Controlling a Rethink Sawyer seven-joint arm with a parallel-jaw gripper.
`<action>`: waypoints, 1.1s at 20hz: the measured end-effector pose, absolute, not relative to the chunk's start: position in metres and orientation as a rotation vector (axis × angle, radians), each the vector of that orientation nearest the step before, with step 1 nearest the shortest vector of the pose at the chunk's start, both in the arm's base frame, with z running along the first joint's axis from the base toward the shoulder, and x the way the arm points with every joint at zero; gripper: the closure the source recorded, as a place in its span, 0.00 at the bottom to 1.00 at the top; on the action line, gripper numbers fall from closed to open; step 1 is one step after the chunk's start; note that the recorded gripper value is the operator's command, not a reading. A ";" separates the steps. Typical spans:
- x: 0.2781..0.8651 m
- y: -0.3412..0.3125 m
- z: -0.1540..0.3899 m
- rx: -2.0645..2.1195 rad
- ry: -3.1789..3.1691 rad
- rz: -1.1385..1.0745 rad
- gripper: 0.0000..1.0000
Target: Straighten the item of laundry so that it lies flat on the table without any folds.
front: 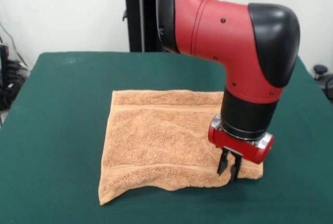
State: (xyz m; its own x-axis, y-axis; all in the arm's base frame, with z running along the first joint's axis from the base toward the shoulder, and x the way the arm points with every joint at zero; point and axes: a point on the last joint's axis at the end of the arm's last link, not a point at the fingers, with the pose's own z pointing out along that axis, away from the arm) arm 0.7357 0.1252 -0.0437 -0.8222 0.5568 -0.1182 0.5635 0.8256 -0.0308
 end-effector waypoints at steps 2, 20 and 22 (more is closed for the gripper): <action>0.737 0.123 -0.041 0.898 2.898 -0.095 1.00; 0.755 0.110 -0.007 0.913 2.847 -0.075 1.00; 0.755 0.110 -0.007 0.913 2.847 -0.075 1.00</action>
